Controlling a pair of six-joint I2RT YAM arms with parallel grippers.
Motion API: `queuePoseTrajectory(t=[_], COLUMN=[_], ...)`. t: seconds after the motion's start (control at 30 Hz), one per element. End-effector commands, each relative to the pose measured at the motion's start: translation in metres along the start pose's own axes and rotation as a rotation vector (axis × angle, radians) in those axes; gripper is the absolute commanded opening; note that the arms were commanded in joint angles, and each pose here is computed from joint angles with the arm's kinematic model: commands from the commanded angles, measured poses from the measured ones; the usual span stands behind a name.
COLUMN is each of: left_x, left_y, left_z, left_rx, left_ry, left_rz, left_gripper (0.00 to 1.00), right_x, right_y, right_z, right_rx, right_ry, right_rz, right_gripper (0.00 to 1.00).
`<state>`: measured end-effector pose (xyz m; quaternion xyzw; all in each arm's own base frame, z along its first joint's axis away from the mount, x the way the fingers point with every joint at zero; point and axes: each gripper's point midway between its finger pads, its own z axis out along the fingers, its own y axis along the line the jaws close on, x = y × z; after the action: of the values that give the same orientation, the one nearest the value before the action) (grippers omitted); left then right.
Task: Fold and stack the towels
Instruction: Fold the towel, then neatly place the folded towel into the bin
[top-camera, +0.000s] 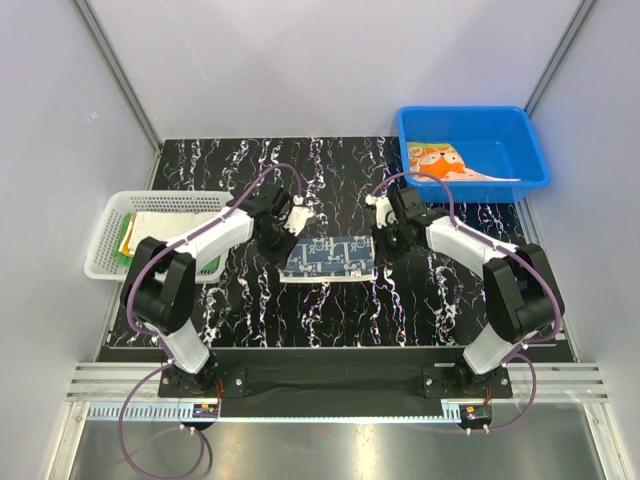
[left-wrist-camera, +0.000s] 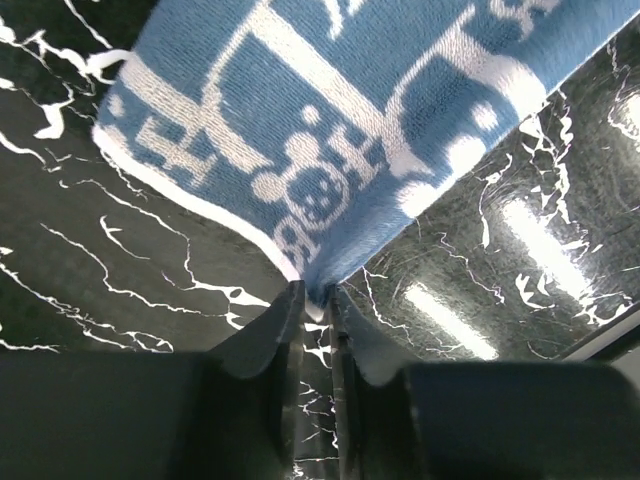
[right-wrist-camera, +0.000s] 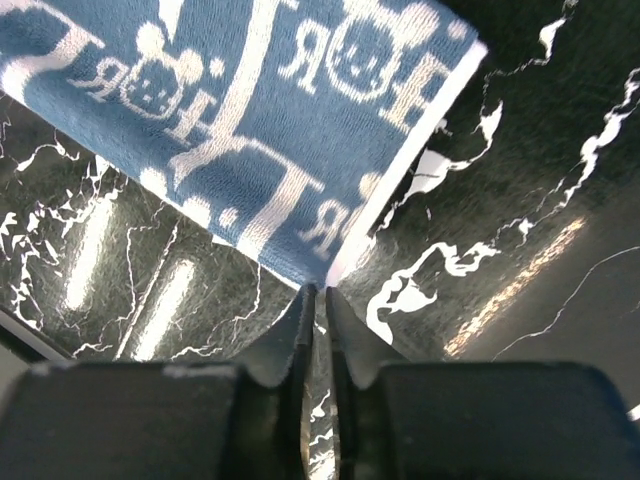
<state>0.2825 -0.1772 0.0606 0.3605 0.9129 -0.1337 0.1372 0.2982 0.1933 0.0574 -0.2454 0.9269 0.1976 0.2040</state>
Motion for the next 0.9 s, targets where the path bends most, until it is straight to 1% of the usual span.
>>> queuePoseTrajectory(t=[0.0, 0.03, 0.07, 0.1, 0.13, 0.17, 0.23, 0.27, 0.3, 0.33, 0.4, 0.43, 0.5, 0.53, 0.63, 0.7, 0.77, 0.8, 0.87], left_x=[-0.013, -0.015, -0.015, -0.018, -0.021, -0.021, -0.032, -0.035, -0.037, -0.038, -0.036, -0.031, -0.023, -0.015, -0.009, -0.01, -0.013, -0.011, -0.008], left_y=[0.004, 0.009, 0.01, 0.012, 0.015, 0.021, 0.016, 0.016, 0.011, 0.009, 0.009, 0.01, 0.013, 0.014, 0.02, 0.022, 0.021, 0.022, 0.034], left_z=[-0.012, -0.015, -0.017, -0.02, -0.021, -0.023, -0.022, -0.021, -0.02, -0.019, -0.01, -0.004, 0.007, 0.017, 0.029, 0.029, 0.026, 0.024, 0.013], left_rx=[-0.042, -0.077, -0.091, -0.104, -0.126, -0.156, -0.142, -0.146, -0.128, -0.121, -0.119, -0.123, -0.132, -0.147, -0.176, -0.189, -0.198, -0.213, -0.265], left_ry=[-0.034, -0.035, -0.031, -0.035, -0.035, -0.028, -0.049, -0.06, -0.072, -0.085, -0.085, -0.067, -0.026, 0.011, 0.04, 0.036, 0.018, 0.016, 0.004], left_rz=[-0.015, -0.028, -0.034, -0.034, -0.055, -0.067, -0.087, -0.095, -0.089, -0.112, -0.134, -0.168, -0.216, -0.251, -0.3, -0.327, -0.358, -0.376, -0.464], left_gripper=[0.22, 0.22, 0.22, 0.22, 0.23, 0.26, 0.29, 0.29, 0.29, 0.3, 0.31, 0.31, 0.31, 0.31, 0.29, 0.29, 0.3, 0.32, 0.33], right_x=[0.0, 0.0, -0.003, -0.004, -0.001, -0.01, -0.02, -0.025, -0.028, -0.036, -0.034, -0.035, -0.028, -0.02, 0.0, 0.006, 0.006, 0.004, -0.002], right_y=[0.004, 0.005, 0.006, 0.008, 0.01, 0.014, 0.023, 0.026, 0.032, 0.033, 0.038, 0.037, 0.032, 0.029, 0.016, 0.007, 0.006, 0.007, 0.01], right_z=[-0.008, -0.013, -0.018, -0.021, -0.025, -0.029, -0.03, -0.027, -0.025, -0.022, -0.01, -0.004, 0.009, 0.017, 0.033, 0.036, 0.034, 0.032, 0.024], right_rx=[0.016, 0.021, 0.025, 0.025, 0.018, 0.007, -0.034, -0.053, -0.081, -0.093, -0.124, -0.132, -0.111, -0.099, -0.044, 0.003, 0.012, 0.008, 0.0], right_ry=[-0.002, 0.001, -0.007, -0.001, 0.021, 0.004, -0.012, -0.02, -0.024, -0.055, -0.048, -0.061, -0.047, -0.041, -0.011, -0.003, 0.0, -0.005, -0.028], right_rz=[0.033, 0.039, 0.041, 0.052, 0.065, 0.061, 0.12, 0.133, 0.167, 0.176, 0.236, 0.249, 0.295, 0.305, 0.325, 0.316, 0.308, 0.299, 0.294], right_gripper=[0.18, 0.28, 0.34, 0.37, 0.38, 0.39, 0.37, 0.33, 0.31, 0.28, 0.25, 0.24, 0.24, 0.24, 0.24, 0.23, 0.22, 0.22, 0.22])
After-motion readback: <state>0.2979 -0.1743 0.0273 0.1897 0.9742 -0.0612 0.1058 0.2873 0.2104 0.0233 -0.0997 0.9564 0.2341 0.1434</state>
